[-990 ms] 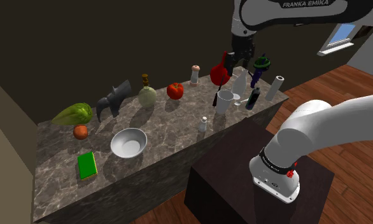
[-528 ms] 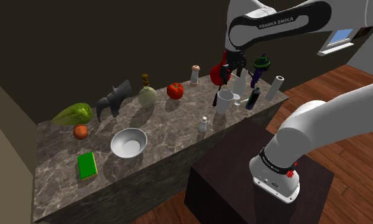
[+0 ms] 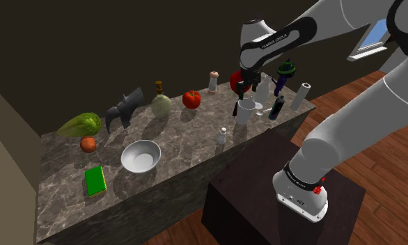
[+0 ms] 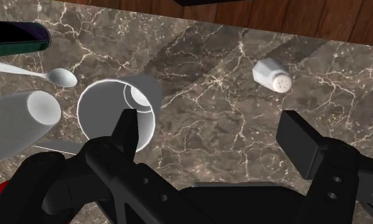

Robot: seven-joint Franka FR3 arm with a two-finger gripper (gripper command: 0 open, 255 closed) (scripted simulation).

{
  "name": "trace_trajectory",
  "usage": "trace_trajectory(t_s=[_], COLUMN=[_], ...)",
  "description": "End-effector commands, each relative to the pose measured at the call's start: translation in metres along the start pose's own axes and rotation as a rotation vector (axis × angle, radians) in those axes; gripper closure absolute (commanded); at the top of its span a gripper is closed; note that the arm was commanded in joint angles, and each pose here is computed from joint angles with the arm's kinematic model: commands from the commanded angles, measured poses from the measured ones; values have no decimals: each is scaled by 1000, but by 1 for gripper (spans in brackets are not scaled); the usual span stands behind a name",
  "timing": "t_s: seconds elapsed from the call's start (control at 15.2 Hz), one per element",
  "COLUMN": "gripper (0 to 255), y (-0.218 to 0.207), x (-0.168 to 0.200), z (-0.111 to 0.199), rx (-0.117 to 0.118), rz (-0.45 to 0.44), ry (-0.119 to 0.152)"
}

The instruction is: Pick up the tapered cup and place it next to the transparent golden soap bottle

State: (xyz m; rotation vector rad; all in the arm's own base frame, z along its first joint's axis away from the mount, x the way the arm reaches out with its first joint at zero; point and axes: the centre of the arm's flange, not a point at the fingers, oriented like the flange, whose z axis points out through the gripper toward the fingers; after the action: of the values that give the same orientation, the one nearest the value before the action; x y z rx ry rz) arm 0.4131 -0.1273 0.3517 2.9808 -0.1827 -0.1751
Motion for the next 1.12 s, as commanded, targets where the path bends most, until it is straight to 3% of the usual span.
trace_trajectory(t_s=[0.0,0.73,1.06], gripper=[0,0,0], y=[7,44,47], x=[13,86,91], z=[23,144,174], rx=[-2,-12,-13], rz=[-5,-29,-30], ry=[-2,-20,-22])
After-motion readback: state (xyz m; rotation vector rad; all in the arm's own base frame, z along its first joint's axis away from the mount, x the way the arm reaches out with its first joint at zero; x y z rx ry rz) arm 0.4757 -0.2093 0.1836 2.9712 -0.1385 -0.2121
